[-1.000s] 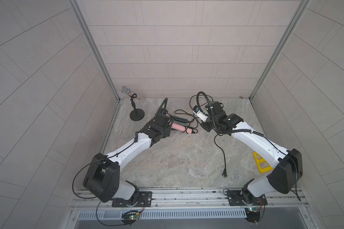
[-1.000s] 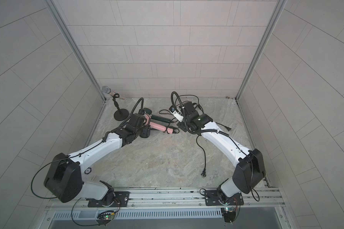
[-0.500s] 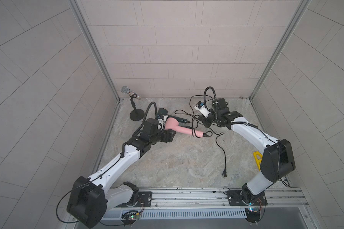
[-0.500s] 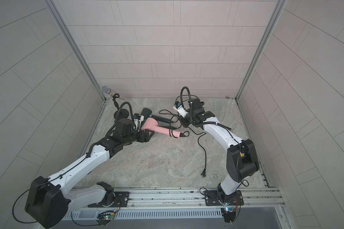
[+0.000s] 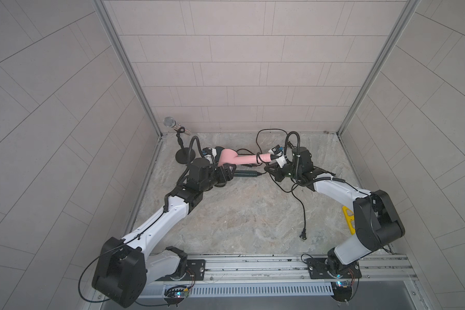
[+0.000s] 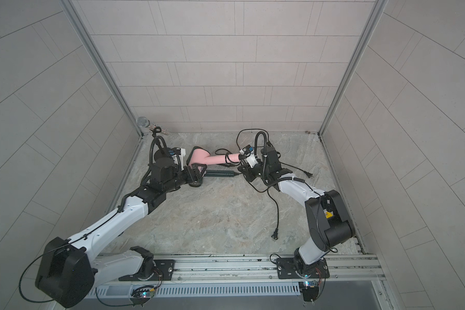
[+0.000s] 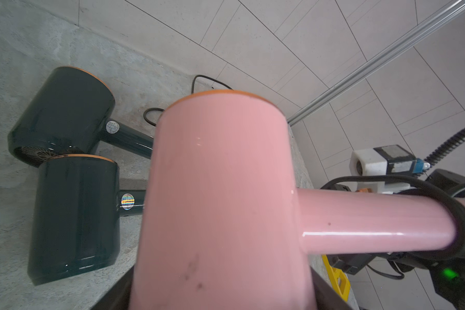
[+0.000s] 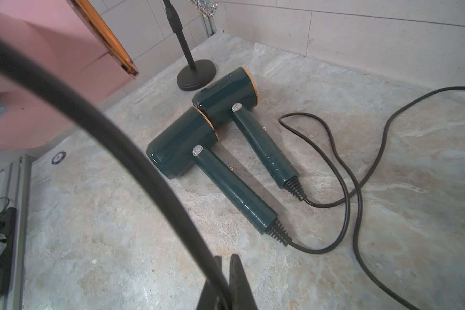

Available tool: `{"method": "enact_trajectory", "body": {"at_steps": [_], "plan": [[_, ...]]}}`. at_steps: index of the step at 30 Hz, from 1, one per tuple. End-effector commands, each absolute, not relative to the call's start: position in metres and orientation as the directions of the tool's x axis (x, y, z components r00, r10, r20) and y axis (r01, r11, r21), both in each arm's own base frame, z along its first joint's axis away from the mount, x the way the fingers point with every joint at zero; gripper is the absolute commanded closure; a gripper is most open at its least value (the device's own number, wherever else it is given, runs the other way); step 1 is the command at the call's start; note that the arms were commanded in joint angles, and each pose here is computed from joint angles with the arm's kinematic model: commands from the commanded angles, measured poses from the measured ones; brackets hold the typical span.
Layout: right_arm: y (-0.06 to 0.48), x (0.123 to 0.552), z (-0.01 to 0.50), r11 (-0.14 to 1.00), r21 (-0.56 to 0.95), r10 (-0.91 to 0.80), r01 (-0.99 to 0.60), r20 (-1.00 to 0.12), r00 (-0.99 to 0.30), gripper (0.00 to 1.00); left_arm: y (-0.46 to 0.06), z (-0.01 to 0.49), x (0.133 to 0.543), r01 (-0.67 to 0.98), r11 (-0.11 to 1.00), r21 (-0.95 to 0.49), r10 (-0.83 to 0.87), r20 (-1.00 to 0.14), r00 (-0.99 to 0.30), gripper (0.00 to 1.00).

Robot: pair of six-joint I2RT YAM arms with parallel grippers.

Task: Wrap the cord around the hair dryer
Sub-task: Wrap the power cord around the hair dryer.

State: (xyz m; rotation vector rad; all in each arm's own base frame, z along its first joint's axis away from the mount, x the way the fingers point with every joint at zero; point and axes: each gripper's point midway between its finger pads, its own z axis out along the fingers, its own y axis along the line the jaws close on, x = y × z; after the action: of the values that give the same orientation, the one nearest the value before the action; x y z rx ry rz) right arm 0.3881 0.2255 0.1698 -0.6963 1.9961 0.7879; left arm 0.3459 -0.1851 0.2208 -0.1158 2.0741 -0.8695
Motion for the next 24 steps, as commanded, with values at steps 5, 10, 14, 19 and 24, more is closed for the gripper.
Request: {"method": "enact_trajectory", "body": {"at_steps": [5,10,14,19,24], "plan": [[0.23,0.376,0.178,0.644,0.329,-0.089,-0.691,-0.865,-0.494,0.67,-0.17,0.261,0.364,0.189,0.784,-0.591,-0.436,-0.741,-0.511,1.0],[0.216,0.369,0.156,0.688,0.288,-0.156,-0.666,-0.838,-0.523,0.34,-0.166,0.251,0.354,0.169,0.809,-0.564,-0.396,-0.734,-0.552,1.0],[0.2,0.368,0.157,0.723,0.292,-0.135,-0.626,-0.829,-0.542,0.27,-0.149,0.242,0.345,0.101,0.864,-0.494,-0.356,-0.739,-0.572,1.0],[0.182,0.368,0.146,0.78,0.258,-0.161,-0.57,-0.798,-0.58,0.19,-0.133,0.25,0.34,0.062,0.907,-0.416,-0.31,-0.761,-0.571,1.0],[0.153,0.373,0.134,0.837,0.257,-0.117,-0.484,-0.779,-0.616,0.16,-0.121,0.258,0.338,0.035,0.936,-0.35,-0.269,-0.776,-0.571,1.0]]}}
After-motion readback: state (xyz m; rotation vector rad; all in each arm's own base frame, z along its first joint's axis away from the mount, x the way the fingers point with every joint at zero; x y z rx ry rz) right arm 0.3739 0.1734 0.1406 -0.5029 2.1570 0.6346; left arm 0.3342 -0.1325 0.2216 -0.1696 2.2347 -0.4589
